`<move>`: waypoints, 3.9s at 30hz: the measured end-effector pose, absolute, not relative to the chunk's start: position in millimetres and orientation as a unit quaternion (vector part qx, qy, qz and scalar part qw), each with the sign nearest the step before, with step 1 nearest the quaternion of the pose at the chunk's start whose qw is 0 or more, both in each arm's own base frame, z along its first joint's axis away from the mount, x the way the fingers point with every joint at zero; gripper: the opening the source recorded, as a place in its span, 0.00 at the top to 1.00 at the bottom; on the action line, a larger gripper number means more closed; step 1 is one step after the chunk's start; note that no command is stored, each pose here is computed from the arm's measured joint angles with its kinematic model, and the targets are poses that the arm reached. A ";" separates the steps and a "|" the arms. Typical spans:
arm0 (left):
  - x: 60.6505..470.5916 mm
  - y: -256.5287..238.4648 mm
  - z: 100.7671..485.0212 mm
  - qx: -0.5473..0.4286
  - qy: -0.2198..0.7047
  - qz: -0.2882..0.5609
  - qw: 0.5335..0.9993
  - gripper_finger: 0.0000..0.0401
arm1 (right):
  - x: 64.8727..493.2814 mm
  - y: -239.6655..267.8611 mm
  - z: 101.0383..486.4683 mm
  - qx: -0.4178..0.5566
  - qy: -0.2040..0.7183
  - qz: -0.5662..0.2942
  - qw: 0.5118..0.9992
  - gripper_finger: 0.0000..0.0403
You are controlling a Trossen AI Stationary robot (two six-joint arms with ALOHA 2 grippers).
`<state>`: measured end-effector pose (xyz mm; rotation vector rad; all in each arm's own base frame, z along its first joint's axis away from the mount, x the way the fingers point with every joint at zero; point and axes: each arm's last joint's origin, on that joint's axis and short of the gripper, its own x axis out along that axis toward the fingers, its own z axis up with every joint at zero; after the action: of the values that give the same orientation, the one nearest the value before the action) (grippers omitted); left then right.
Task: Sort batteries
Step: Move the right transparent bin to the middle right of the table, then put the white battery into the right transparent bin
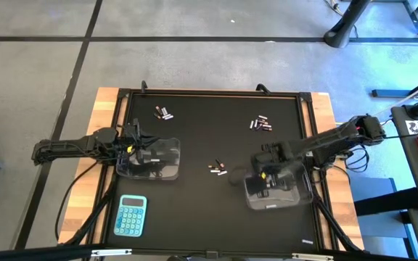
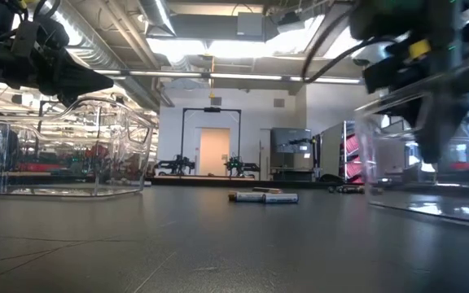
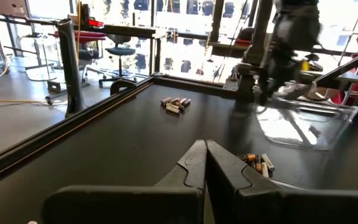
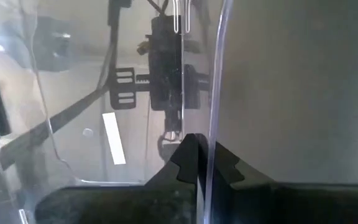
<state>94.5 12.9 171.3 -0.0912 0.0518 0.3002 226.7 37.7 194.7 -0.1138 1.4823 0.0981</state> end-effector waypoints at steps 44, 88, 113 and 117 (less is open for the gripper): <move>94.5 12.9 171.3 -0.045 0.026 0.149 0.987 1.00 | 185.8 125.0 333.0 0.161 0.625 -0.024 0.764 0.66; 94.5 12.8 171.2 -0.045 0.026 0.149 0.987 1.00 | 122.5 292.3 140.6 0.105 0.793 0.002 0.599 0.46; 94.5 12.9 171.3 -0.045 0.026 0.149 0.987 1.00 | 135.9 284.5 136.1 0.117 0.794 -0.003 0.597 0.95; 94.5 12.9 171.2 -0.045 0.026 0.149 0.987 1.00 | 156.1 274.3 135.9 0.125 0.788 0.001 0.603 0.93</move>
<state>94.5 12.9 171.2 -0.0908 0.0525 0.3001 156.1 274.3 135.9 0.2903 1.8240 0.0030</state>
